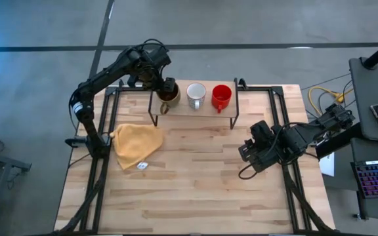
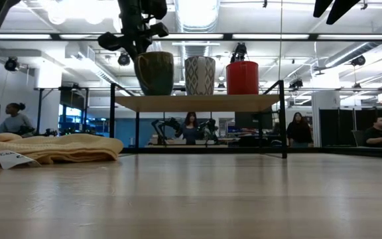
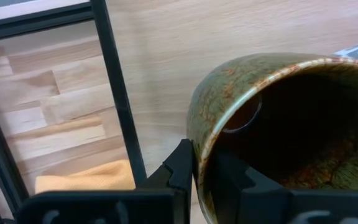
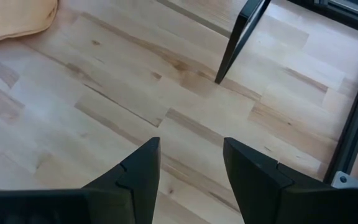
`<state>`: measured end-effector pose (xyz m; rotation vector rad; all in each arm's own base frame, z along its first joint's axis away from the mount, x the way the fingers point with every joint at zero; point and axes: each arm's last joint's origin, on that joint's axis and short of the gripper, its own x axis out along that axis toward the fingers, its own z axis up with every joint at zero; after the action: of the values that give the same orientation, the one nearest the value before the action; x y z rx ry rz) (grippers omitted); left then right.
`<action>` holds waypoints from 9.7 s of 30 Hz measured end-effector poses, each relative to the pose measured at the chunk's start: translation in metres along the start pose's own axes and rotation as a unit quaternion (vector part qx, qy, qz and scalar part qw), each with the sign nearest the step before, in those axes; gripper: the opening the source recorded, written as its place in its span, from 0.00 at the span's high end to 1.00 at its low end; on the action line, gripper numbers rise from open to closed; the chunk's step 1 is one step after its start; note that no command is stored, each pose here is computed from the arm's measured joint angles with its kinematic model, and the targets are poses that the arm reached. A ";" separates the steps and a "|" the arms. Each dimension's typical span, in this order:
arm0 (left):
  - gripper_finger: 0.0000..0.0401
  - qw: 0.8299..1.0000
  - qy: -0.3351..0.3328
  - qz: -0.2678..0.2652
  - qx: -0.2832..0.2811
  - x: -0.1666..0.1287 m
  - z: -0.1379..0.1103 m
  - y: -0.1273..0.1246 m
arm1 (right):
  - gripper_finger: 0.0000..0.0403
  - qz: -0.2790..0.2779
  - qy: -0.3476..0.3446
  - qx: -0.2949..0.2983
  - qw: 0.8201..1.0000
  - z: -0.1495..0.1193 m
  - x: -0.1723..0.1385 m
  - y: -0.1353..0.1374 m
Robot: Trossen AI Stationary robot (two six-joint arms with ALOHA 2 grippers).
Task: Stack small to large cups/mugs on shelf
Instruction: Put the brown mug on the shelf, then return to Home Position
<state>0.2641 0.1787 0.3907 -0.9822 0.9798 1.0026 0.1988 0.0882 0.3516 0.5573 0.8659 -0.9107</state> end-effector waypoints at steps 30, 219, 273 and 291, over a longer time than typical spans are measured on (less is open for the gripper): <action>0.83 1.000 -0.012 -0.016 0.003 -0.011 -0.003 0.003 | 0.58 -0.002 0.000 -0.003 1.000 0.000 0.000 0.000; 0.82 0.641 -0.441 -0.406 0.479 0.140 -0.268 0.152 | 0.59 0.439 -0.287 -0.100 0.846 -0.093 0.163 -0.116; 0.82 0.648 -0.427 -0.395 0.491 0.145 -0.269 0.151 | 0.59 0.462 -0.260 -0.072 0.845 -0.093 0.163 -0.115; 0.82 0.649 -0.425 -0.394 0.492 0.145 -0.269 0.150 | 0.59 0.462 -0.260 -0.072 0.845 -0.093 0.163 -0.115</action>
<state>0.1051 -0.0124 0.1574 0.1191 0.0979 0.0011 0.1159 0.0250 0.1577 0.4791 0.0967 -0.0745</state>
